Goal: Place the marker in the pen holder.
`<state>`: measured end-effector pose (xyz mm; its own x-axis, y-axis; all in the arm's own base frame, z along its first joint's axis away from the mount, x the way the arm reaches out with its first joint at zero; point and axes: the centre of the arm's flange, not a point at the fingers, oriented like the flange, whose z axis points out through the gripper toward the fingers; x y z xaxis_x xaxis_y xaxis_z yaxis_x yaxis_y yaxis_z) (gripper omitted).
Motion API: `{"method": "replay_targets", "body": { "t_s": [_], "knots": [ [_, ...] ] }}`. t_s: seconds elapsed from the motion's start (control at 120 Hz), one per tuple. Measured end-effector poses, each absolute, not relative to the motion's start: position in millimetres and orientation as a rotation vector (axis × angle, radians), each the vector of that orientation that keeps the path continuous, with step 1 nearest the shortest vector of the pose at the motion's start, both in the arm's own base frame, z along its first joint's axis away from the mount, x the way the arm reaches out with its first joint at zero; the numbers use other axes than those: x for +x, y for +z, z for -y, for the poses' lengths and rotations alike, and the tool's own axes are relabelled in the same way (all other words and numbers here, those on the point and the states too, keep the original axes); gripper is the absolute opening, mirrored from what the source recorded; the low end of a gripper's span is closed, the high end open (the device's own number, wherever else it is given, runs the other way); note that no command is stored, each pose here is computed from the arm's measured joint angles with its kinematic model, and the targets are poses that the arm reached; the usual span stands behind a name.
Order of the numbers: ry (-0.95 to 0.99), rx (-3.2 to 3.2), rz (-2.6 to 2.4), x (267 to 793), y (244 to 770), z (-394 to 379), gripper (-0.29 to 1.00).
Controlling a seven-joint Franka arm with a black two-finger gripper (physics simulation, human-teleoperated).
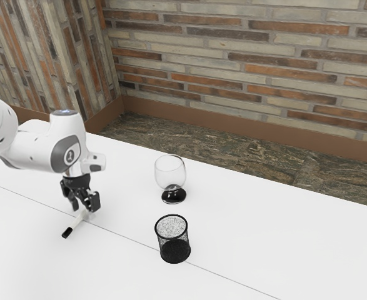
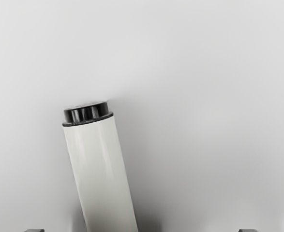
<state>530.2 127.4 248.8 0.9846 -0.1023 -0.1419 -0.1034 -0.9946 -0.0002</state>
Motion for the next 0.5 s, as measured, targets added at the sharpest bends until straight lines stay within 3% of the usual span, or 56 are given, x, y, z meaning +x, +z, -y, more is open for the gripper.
{"method": "replay_targets", "body": {
  "t_s": [0.2,0.5],
  "knots": [
    [0.219,-3.121,-0.188,533.4,249.3,-128.0,0.27],
    [0.230,-3.118,-0.215,535.2,242.7,-128.5,0.09]
  ]
}}
